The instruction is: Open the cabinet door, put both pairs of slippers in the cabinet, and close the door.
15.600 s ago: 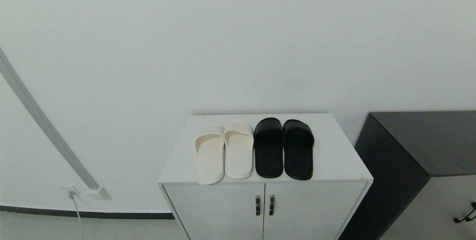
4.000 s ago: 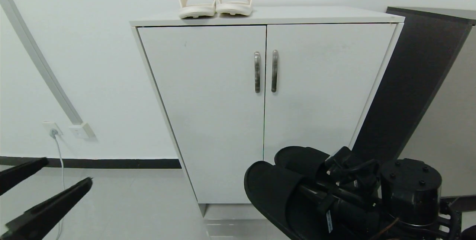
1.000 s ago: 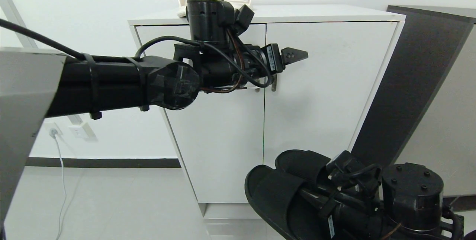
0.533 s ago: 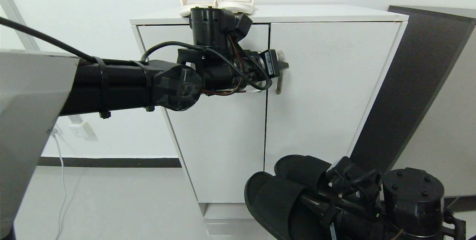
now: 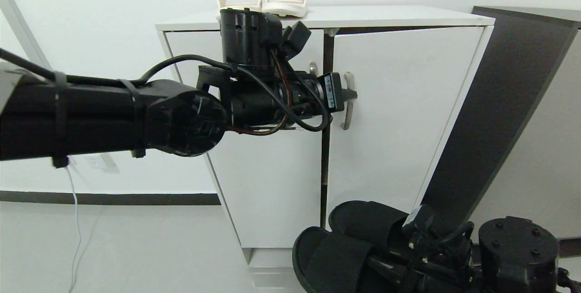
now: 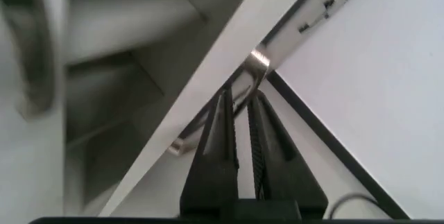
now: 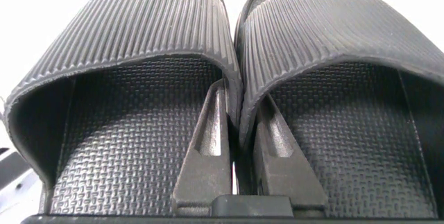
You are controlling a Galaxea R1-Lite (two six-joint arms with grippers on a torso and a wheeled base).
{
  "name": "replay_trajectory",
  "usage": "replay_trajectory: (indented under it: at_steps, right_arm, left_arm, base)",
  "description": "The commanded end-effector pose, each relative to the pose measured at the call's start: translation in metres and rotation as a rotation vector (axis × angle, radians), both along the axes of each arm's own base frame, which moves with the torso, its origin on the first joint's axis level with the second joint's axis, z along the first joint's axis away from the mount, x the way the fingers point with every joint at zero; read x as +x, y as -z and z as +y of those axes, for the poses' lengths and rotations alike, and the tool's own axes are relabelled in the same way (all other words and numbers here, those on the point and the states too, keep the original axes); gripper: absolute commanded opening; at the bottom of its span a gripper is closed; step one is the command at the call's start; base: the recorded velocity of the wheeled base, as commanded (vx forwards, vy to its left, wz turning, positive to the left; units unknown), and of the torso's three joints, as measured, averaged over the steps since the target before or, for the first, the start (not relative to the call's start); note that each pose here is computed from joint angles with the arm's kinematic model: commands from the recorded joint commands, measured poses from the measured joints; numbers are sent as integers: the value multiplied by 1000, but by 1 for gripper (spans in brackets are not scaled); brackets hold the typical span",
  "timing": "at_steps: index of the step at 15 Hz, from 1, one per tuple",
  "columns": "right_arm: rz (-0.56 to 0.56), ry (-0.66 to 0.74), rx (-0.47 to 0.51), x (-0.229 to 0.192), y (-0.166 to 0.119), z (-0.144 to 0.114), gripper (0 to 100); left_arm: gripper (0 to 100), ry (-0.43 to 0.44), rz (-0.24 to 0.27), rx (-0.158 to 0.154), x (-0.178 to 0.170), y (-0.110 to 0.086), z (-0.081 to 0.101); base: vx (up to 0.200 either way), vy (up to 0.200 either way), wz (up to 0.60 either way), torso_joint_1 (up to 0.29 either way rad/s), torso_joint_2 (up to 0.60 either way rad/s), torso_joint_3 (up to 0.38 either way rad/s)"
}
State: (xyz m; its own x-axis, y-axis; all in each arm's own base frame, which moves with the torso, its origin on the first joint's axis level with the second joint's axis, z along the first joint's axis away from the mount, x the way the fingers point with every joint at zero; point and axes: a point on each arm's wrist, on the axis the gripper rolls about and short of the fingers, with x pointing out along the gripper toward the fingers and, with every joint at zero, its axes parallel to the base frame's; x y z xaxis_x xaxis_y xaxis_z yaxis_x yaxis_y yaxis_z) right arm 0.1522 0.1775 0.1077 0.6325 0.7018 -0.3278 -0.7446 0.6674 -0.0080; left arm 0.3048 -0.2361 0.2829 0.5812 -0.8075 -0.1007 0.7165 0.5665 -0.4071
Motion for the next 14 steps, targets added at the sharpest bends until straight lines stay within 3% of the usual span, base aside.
replay_trajectory:
  at_steps: [1, 6, 8, 14]
  right_arm:
    - [-2, -13, 0, -3, 0, 1, 0]
    - [-5, -30, -11, -7, 1, 3, 0]
    - [-17, -45, -23, -9, 1, 3, 0]
    - [-29, -99, -12, -24, -3, 5, 0]
  left_arm:
    - [0, -3, -8, -5, -21, -11, 16]
    - [0, -6, -4, -1, -55, -16, 43]
    - [0, -34, 0, -2, -47, -15, 49]
    - [0, -100, 15, -27, -6, -5, 36]
  base:
    - [0, 0, 0, 0, 0, 0]
    - [0, 0, 0, 0, 0, 0]
    - [0, 0, 0, 0, 0, 0]
    - [0, 0, 0, 0, 0, 0]
